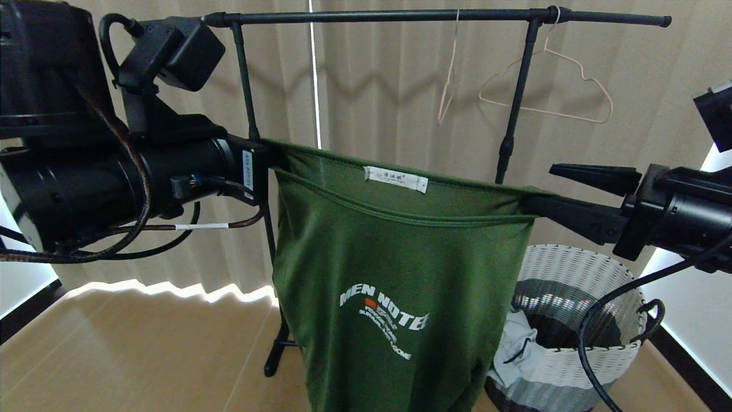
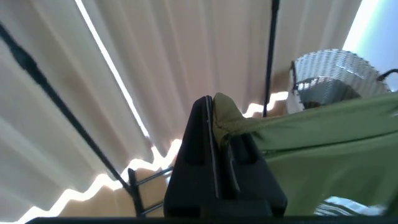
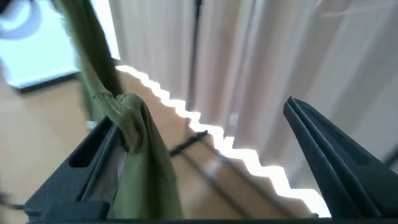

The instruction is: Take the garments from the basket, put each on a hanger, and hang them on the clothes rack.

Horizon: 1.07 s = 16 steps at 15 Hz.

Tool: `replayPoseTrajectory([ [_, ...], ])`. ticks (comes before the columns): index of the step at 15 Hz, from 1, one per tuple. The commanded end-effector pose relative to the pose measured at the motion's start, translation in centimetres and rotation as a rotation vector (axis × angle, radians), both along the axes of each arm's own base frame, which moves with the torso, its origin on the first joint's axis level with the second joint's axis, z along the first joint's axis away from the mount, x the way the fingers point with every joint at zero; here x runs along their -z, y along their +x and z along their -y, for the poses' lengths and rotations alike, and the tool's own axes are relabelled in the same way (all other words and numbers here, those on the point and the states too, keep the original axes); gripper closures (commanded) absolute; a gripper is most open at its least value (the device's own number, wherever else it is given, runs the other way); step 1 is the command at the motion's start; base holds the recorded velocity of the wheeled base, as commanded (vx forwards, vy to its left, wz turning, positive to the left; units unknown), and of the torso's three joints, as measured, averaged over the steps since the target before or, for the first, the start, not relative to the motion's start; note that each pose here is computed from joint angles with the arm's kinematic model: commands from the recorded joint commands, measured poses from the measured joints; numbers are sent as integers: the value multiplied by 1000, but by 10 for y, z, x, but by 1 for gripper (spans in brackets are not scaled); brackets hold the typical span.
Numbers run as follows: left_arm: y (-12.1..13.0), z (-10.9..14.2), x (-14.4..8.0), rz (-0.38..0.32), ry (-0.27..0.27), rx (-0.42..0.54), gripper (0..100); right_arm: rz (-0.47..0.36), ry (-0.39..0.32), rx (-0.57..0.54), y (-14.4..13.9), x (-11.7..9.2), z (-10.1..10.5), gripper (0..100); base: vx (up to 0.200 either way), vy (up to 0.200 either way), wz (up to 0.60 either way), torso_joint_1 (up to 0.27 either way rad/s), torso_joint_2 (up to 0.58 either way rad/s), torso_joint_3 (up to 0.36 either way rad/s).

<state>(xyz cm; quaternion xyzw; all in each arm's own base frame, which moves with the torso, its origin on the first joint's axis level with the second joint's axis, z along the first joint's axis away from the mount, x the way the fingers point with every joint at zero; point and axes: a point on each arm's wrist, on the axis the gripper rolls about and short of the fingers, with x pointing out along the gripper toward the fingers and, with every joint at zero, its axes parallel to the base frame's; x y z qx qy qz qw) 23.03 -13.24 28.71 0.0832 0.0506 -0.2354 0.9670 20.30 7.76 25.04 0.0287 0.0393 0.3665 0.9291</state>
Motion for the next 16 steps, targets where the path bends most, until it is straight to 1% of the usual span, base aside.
replayPoseTrajectory([
  [1, 4, -8, 16, -41, 26, -37, 100, -7, 36, -49, -16, -4, -5, 0, 0, 0, 0, 0, 0, 0],
  [3, 5, -11, 20, -51, 32, -48, 100, -21, 52, -90, -27, -3, -8, 0, 0, 0, 0, 0, 0, 0],
  [4, 7, -15, 21, -53, 36, -76, 100, -26, 52, -137, -36, 0, -8, 0, 0, 0, 0, 0, 0, 0],
  [6, 7, -16, 19, -44, 33, -93, 100, -40, 47, -181, -46, 7, -6, 0, 0, 0, 0, 0, 0, 0],
  [8, 6, -19, 21, -47, 33, -106, 100, -67, 25, -164, -46, 19, -5, 0, 0, 0, 0, 0, 0, 0],
  [9, 6, -19, 21, -47, 33, -106, 100, -67, 25, -164, -46, 19, -5, 0, 0, 0, 0, 0, 0, 0],
  [10, -4, -36, 19, -40, 28, -150, 100, -50, -30, -46, -42, 26, 15, 0, 0, 0, 0, 0, 0, 0],
  [11, -12, -44, 21, -41, 28, -167, 100, -44, -70, 8, -41, 28, 24, 0, 0, 0, 0, 0, 0, 0],
  [13, -35, -60, 23, -31, 22, -193, 100, -71, -116, 90, -42, 30, 38, 0, 0, 0, 0, 0, 0, 0],
  [14, -52, -70, 23, -12, 12, -212, 100, -86, -141, 185, -42, 33, 49, 0, 0, 0, 0, 0, 0, 0],
  [15, -61, -78, 22, 0, 6, -235, 100, -86, -165, 244, -41, 35, 53, 0, 0, 0, 0, 0, 0, 0],
  [16, -69, -84, 27, -4, 6, -255, 100, -91, -187, 309, -40, 37, 57, 0, 0, 0, 0, 0, 0, 0],
])
